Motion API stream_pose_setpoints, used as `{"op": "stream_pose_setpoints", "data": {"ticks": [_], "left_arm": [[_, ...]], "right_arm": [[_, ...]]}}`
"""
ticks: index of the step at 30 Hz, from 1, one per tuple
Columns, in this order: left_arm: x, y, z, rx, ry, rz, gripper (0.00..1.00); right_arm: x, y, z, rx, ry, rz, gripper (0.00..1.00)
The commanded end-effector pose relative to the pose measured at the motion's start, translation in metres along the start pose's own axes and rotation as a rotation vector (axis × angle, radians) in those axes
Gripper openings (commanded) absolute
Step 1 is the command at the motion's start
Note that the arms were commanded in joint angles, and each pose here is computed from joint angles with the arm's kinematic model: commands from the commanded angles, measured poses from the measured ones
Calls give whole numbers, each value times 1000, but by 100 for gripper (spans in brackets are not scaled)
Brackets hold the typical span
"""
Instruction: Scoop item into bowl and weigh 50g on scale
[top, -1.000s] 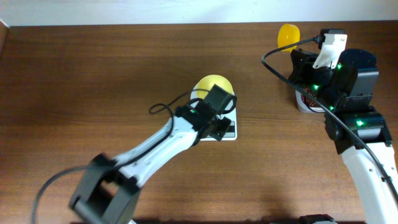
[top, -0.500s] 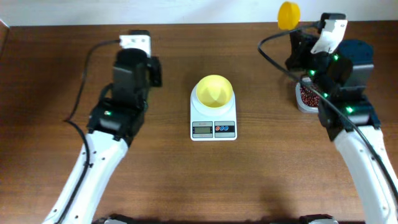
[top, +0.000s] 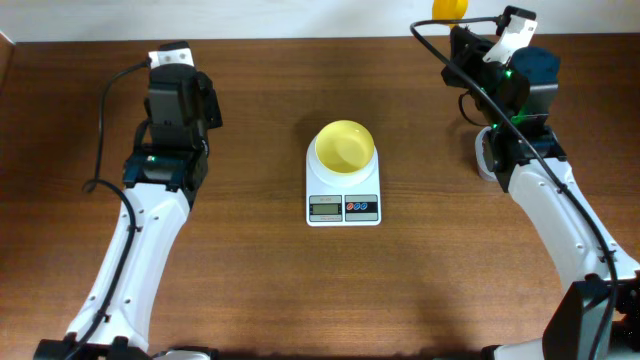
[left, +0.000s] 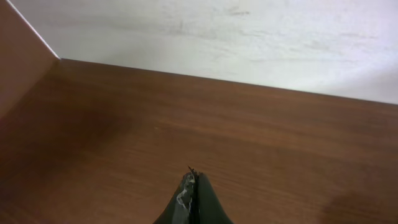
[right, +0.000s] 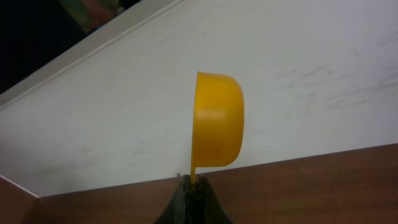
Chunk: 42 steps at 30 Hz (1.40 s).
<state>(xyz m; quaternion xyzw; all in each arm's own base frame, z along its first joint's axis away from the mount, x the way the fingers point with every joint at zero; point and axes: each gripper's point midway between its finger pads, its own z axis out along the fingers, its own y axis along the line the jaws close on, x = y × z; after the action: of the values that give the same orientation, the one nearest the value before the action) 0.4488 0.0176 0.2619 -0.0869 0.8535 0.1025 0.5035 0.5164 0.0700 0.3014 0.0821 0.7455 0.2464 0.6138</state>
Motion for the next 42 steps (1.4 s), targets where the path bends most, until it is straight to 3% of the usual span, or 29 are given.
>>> {"op": "stream_pose_setpoints", "data": {"ticks": [1, 5, 11, 14, 18, 24, 30, 42], "left_arm": [[6, -26, -1, 133, 31, 8, 0], [45, -68, -20, 220, 160, 145, 0], [90, -158, -62, 421, 233, 347, 0], [134, -201, -66, 539, 329, 424, 0], [169, -225, -67, 570, 393, 496, 0], [188, -241, -88, 677, 457, 519, 0], [204, -245, -103, 714, 511, 555, 0], [265, -256, -90, 685, 645, 647, 0]], "right_arm": [[-10, 0, -1, 5, -26, 4, 4], [-9, 2, -1, -4, -22, 23, 4], [8, 21, -3, -121, 73, 46, 4], [29, 18, -9, -100, 176, 81, 4], [59, -2, -35, -1, 346, 151, 4], [63, -11, -111, 93, 500, 91, 4], [118, -19, -167, 162, 792, 69, 4], [109, -17, -158, 138, 741, 28, 4]]}}
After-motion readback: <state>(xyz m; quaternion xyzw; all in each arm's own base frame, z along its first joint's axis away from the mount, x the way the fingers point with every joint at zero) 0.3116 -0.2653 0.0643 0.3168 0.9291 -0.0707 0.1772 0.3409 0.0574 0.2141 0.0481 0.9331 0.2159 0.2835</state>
